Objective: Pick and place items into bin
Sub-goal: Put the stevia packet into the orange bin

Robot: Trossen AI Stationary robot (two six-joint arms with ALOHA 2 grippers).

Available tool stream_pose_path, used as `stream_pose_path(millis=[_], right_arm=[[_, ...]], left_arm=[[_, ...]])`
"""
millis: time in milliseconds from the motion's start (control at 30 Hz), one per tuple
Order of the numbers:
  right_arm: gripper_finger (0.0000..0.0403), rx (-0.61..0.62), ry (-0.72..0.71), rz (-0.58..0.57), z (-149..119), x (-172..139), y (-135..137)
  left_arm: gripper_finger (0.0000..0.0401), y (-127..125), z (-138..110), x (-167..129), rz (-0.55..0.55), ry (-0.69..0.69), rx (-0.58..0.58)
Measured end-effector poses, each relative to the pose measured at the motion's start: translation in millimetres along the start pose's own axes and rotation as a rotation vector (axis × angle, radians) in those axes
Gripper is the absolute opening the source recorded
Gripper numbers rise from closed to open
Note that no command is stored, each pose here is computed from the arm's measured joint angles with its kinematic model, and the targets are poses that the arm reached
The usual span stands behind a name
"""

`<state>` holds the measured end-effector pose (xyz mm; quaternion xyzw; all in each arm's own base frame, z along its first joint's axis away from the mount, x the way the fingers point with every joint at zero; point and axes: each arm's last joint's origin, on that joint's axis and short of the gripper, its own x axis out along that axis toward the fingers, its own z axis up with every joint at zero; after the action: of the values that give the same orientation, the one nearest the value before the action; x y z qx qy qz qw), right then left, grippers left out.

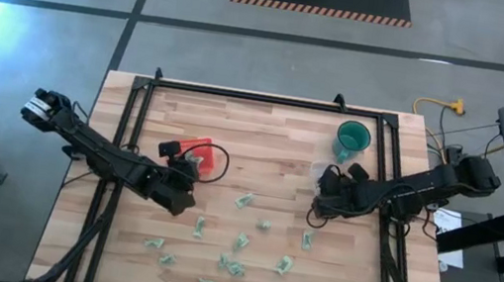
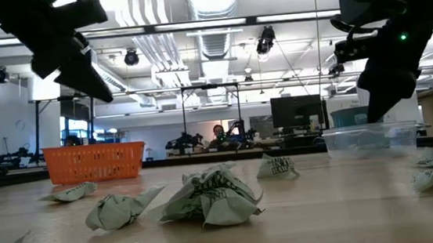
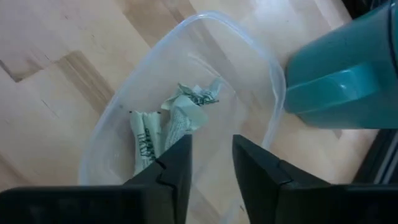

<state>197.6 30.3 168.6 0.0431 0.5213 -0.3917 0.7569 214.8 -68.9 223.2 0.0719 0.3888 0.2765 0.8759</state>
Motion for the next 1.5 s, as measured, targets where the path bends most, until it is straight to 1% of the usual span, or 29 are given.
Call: stream_pose_path(millis=[100,233,333,433,600,767,967,1067,1133,1300,1400,1500], right_arm=[[0.0123,0.01,-0.007,0.005,3.3,-5.6,-2.1],[0.0133,0.035,-0.061,0.029,9.4,-16.0,-4.7],[0.0134,0.045,-0.108,0.044,9.9,-23.4,-7.0],[0.013,0.045,-0.149,0.062,8.4,-30.1,-7.3],[0.0121,0.029,-0.206,0.091,5.8,-37.9,-4.0],[0.0113,-0.021,-0.26,0.119,5.7,-43.3,1.2],[0.0105,-0.024,-0.289,0.147,8.2,-46.2,2.6],[0.0102,-0.036,-0.292,0.15,8.7,-46.4,3.1],[0.01,-0.032,-0.296,0.155,9.2,-46.6,3.6],[0.0094,-0.033,-0.295,0.155,9.2,-46.5,3.8],[0.009,-0.033,-0.295,0.155,9.1,-46.5,3.8],[0.0086,-0.033,-0.295,0.155,9.1,-46.5,3.8]], left_arm=[[0.0135,-8.1,6.9,3.0,-0.059,-0.098,0.028],[0.0135,-19.4,18.7,3.7,-0.207,-0.249,0.09],[0.0135,-24.7,22.0,4.0,-0.297,-0.343,0.123],[0.0135,-26.0,23.4,5.5,-0.317,-0.39,0.105],[0.0135,-30.6,25.3,20.8,-0.29,-0.38,0.086],[0.0135,-41.3,25.7,43.6,-0.259,-0.349,0.09],[0.0135,-53.2,32.7,71.1,-0.235,-0.345,0.049],[0.0135,-61.9,36.6,84.8,-0.263,-0.346,0.038],[0.0135,-67.2,38.0,94.1,-0.281,-0.322,0.034],[0.0135,-77.4,42.4,115.3,-0.287,-0.273,0.045],[0.0135,-80.8,45.0,123.1,-0.302,-0.248,0.06],[0.0135,-80.0,45.8,128.5,-0.288,-0.21,0.076]])
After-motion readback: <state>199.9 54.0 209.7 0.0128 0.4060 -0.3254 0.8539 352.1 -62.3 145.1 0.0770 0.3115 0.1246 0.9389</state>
